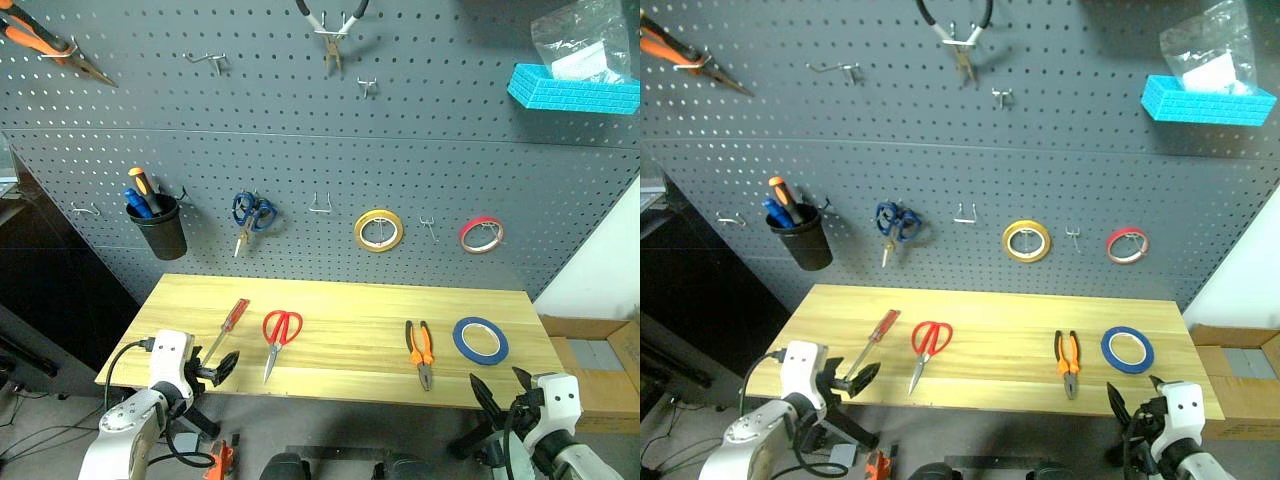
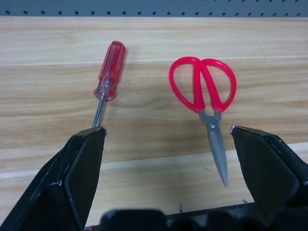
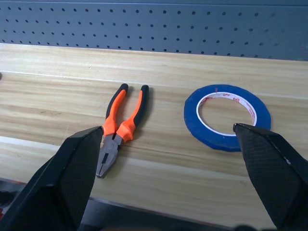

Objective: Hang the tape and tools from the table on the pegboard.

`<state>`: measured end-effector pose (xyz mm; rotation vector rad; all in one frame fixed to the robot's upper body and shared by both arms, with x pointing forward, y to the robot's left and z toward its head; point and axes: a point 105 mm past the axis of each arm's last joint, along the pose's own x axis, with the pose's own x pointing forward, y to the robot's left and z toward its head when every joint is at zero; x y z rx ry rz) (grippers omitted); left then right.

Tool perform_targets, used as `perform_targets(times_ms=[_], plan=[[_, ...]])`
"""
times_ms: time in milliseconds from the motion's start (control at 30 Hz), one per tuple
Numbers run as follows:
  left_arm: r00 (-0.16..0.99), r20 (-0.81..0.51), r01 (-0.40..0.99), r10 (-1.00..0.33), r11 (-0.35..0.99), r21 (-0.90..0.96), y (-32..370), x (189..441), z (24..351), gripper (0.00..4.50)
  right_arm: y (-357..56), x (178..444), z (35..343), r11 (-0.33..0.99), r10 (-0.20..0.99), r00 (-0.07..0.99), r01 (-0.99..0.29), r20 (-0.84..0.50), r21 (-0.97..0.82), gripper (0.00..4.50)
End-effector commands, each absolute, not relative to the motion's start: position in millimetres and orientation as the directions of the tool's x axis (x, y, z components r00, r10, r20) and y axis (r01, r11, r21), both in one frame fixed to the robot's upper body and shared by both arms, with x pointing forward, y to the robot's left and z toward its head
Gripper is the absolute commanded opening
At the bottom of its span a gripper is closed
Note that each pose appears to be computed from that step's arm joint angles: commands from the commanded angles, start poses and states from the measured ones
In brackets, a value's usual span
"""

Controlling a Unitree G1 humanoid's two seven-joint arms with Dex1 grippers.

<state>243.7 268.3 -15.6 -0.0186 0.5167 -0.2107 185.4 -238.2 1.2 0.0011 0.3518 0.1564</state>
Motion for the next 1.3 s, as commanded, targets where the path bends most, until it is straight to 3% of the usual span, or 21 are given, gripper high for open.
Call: perform_targets(times_ms=[33,1100,1300], plan=[[0.871,-0.443,0.223,-0.212,0.974,-0.029,270,251,-5,4.46,-240,190,14,0.987,0.154,0.940,-0.160,-0.303,0.005,4.50],[0.878,-0.424,0.215,-0.220,0.975,-0.060,278,248,-11,4.46,-239,185,16,0.986,0.160,0.936,-0.168,-0.313,0.002,4.50],[0.868,-0.362,0.344,-0.339,0.937,-0.054,250,269,16,4.46,-238,208,34,0.966,0.210,0.924,-0.247,-0.320,-0.081,4.50]])
